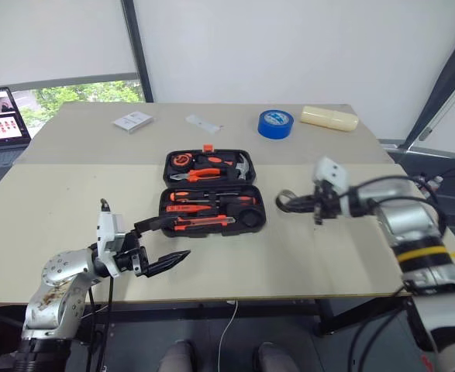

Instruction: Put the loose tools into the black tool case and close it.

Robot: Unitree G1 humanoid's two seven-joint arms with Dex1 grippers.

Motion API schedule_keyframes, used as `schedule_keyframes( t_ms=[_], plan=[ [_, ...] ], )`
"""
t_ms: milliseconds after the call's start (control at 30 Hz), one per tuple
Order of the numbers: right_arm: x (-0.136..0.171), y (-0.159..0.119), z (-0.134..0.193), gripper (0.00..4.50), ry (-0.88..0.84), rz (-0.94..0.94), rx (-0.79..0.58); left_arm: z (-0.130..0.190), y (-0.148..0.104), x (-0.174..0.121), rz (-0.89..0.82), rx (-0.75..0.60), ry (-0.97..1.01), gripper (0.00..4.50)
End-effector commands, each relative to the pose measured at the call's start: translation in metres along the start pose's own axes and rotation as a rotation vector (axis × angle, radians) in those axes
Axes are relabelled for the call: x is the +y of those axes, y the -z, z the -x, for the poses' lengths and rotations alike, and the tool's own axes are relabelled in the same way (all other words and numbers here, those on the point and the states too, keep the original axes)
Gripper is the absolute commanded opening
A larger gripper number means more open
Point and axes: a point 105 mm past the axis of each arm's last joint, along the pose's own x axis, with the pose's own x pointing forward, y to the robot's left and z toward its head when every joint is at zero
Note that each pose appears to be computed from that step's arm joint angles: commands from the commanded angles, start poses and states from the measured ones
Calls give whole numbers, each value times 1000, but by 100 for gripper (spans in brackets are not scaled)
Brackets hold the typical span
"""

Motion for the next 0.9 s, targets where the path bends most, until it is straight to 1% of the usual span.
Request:
schedule_keyframes(
  t_ms=[33, 133, 200, 300, 400, 533, 667, 733, 767, 800, 833, 900],
  plan=[
    [5, -8, -15, 7, -55, 0, 64, 2, -5, -2, -22, -26, -23, 450],
    [4, 0, -28, 7, -41, -8, 152, 3, -5, -3, -22, -27, -41, 450],
    [15, 6, -36, 7, -102, -20, 196, 5, -4, -3, -27, -22, -50, 450],
    [28, 9, -43, 7, -161, -28, 217, 7, -3, -3, -35, -16, -65, 450],
    [36, 11, -50, 7, -179, -31, 220, 9, -3, -1, -39, -15, -77, 450],
    [38, 15, -55, 7, -178, -28, 242, 8, -3, -1, -43, -12, -78, 450],
    [29, 24, -57, 7, -139, -22, 280, 7, -2, 2, -51, -8, -80, 450],
    [26, 28, -55, 77, -132, -17, 296, 7, -4, 5, -71, -11, -95, 450],
    [26, 29, -54, 100, -141, -15, 302, 7, -4, 7, -76, -12, -105, 450],
    [26, 27, -53, 135, -153, -14, 297, 8, -5, 9, -72, -12, -111, 450],
    [28, 24, -52, 169, -169, -14, 281, 9, -5, 10, -72, -7, -115, 450],
    [30, 7, -48, 240, -205, -43, 193, 13, -5, 15, -73, 5, -134, 450]
  ],
)
